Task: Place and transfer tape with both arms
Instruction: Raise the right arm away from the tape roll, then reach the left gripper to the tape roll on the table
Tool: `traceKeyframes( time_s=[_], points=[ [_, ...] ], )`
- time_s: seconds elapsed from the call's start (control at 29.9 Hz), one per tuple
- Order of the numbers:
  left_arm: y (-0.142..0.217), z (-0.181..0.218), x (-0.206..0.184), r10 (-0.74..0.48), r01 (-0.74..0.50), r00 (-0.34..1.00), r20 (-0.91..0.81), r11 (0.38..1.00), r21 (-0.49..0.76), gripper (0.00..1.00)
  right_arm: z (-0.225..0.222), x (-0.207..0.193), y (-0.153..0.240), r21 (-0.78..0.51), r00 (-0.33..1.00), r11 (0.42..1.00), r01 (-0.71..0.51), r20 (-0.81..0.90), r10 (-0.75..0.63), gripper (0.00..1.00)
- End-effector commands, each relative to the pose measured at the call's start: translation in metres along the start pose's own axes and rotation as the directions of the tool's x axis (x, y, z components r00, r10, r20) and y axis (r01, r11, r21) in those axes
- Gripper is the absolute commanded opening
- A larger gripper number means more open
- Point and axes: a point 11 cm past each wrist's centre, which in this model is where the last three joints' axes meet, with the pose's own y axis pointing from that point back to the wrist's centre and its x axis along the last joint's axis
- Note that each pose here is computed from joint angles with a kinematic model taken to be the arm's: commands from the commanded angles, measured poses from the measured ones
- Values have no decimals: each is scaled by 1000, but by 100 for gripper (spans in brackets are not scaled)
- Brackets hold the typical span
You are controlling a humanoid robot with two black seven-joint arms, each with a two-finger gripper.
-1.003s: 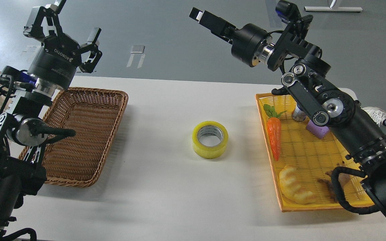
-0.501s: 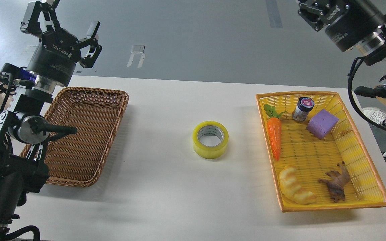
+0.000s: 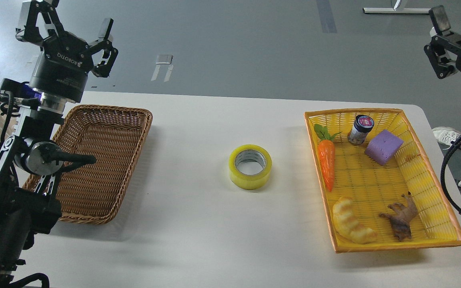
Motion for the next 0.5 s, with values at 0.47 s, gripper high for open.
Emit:
traceKeyframes(
  time_s=[0.47],
  points=[
    [-8, -65, -82, -192, 49, 687, 701, 975, 218, 98, 2, -2, 2, -13, 999, 1000, -1, 34, 2, 100]
  ],
)
